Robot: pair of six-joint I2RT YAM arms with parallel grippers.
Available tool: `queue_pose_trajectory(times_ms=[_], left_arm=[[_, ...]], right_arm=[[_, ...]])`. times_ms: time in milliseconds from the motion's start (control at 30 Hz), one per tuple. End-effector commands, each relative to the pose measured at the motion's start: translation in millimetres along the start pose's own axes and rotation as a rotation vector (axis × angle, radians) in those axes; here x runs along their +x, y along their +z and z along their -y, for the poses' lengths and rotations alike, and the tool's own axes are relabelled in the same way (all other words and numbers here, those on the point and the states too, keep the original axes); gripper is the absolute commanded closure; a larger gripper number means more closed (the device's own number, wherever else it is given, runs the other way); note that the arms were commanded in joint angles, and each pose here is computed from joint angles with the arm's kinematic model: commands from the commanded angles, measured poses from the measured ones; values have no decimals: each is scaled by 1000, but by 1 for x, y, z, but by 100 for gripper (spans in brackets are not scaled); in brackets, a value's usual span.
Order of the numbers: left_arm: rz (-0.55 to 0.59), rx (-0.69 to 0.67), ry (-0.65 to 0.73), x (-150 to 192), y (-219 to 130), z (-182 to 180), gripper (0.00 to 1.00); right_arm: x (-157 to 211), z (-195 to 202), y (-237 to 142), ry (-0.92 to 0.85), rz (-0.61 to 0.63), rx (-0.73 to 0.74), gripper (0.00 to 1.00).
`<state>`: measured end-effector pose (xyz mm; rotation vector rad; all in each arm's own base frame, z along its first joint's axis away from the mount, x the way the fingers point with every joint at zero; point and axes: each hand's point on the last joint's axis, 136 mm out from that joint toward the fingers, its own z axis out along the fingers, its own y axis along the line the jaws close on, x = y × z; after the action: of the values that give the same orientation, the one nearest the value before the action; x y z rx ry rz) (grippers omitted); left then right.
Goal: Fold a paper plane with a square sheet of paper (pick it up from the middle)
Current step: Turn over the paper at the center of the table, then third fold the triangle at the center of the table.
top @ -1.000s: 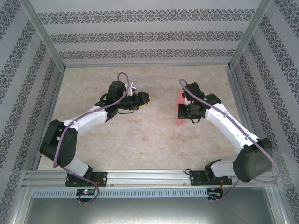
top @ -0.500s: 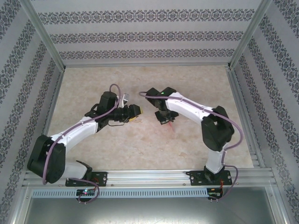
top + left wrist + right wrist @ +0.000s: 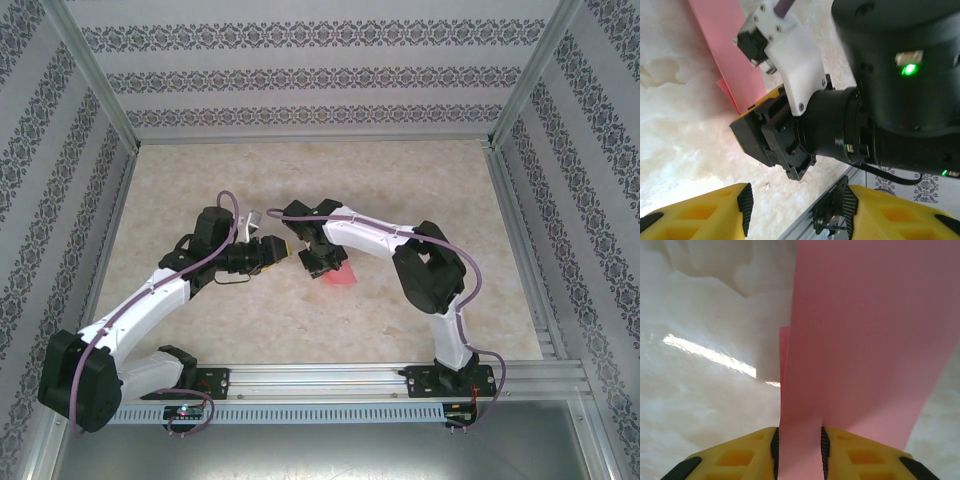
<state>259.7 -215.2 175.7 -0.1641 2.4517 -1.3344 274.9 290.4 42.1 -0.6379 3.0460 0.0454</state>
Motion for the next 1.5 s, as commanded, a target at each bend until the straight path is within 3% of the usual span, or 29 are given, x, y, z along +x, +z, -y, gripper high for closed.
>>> queue_pose_trajectory(times_ms=[0, 300, 567, 700, 967, 1167, 1467], left_arm=[[-11, -37, -2, 6, -3, -13, 46], [-25, -50, 0, 2, 7, -20, 47], [-46, -50, 18, -16, 30, -20, 50], [-79, -56, 43, -21, 50, -19, 52], [-135, -97, 66, -36, 91, -30, 60], [-169, -131, 71, -47, 113, -42, 65], [-224, -197, 69, -51, 138, -67, 69]], right_arm=[[-4, -21, 7, 16, 12, -98, 69], [-12, -25, -17, 98, 122, -340, 58], [-3, 22, -48, 203, 228, -398, 53], [11, 49, -39, 253, 206, -392, 52], [24, 56, -25, 297, 181, -461, 51], [22, 52, -18, 307, 173, -518, 57], [19, 49, -21, 318, 169, -569, 79]])
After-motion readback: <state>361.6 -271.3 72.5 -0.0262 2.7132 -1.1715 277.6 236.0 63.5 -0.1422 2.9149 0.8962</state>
